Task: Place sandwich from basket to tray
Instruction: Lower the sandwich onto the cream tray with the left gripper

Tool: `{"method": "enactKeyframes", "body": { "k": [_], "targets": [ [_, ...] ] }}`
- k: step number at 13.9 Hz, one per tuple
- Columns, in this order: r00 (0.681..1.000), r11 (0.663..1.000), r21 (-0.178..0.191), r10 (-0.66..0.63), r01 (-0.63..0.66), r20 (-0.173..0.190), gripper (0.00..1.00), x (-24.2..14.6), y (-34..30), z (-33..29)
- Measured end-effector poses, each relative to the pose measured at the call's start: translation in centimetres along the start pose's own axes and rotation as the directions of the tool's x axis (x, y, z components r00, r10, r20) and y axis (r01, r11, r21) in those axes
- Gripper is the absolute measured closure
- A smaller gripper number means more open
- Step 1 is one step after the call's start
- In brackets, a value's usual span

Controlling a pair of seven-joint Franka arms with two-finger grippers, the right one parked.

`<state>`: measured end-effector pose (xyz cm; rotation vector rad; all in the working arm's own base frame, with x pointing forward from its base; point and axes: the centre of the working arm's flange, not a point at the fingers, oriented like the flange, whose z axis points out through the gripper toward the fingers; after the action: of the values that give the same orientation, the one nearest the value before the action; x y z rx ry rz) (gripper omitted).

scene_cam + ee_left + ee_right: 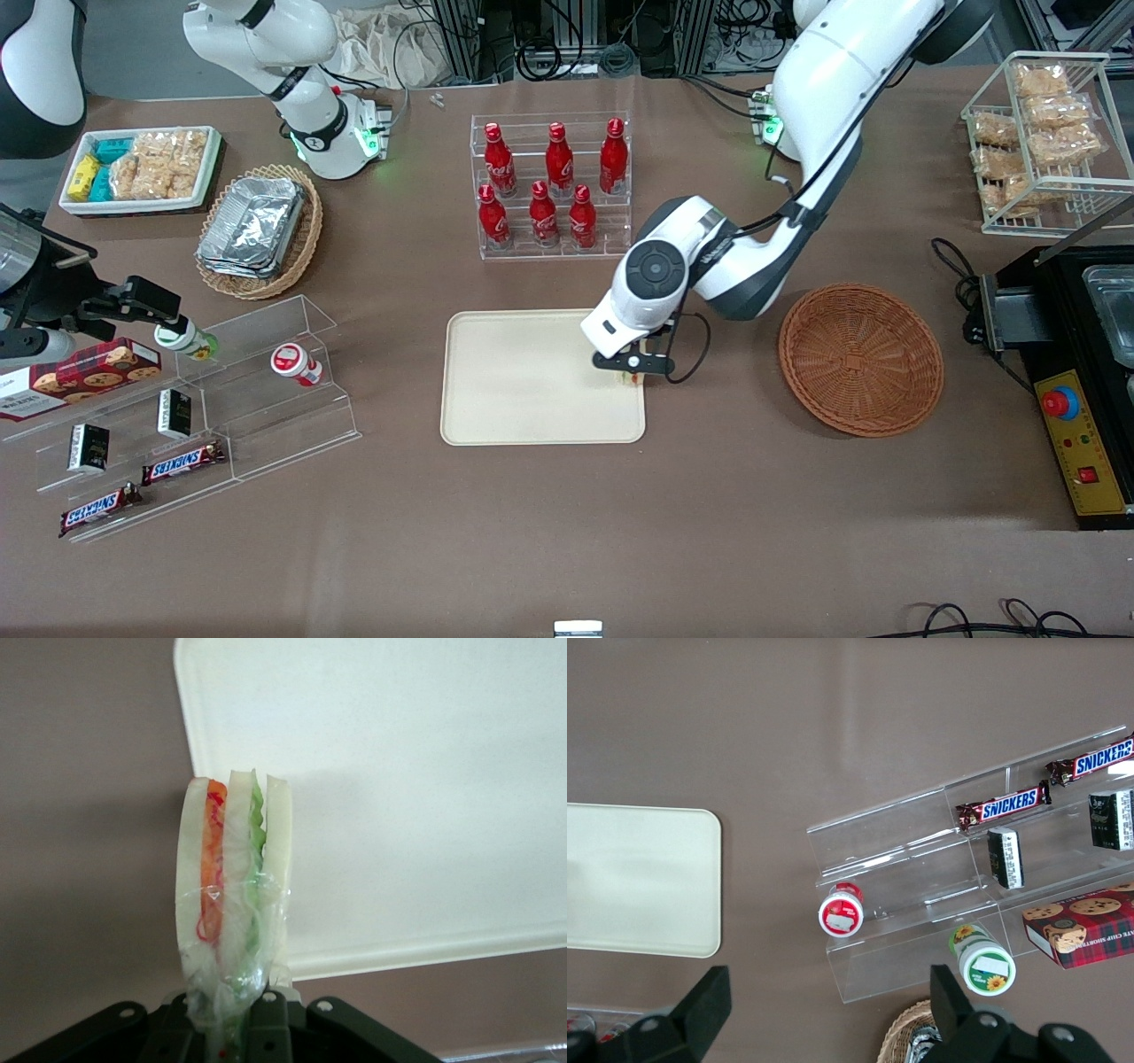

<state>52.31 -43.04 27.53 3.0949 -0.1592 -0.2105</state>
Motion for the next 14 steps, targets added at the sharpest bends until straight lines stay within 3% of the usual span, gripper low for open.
{"method": "enactKeyframes", "body": {
  "k": [3, 11, 14],
  "targets": [
    [1.0, 1.0, 0.01, -0.003, 0.003, -0.021, 0.84, 1.0, 0.1, 2.7],
    [0.998, 0.998, -0.032, -0.052, 0.051, -0.04, 0.84, 3.8, 0.2, 3.9],
    [0.996, 0.996, -0.032, -0.078, 0.077, -0.038, 0.58, 3.8, 0.2, 4.0]
  ]
}}
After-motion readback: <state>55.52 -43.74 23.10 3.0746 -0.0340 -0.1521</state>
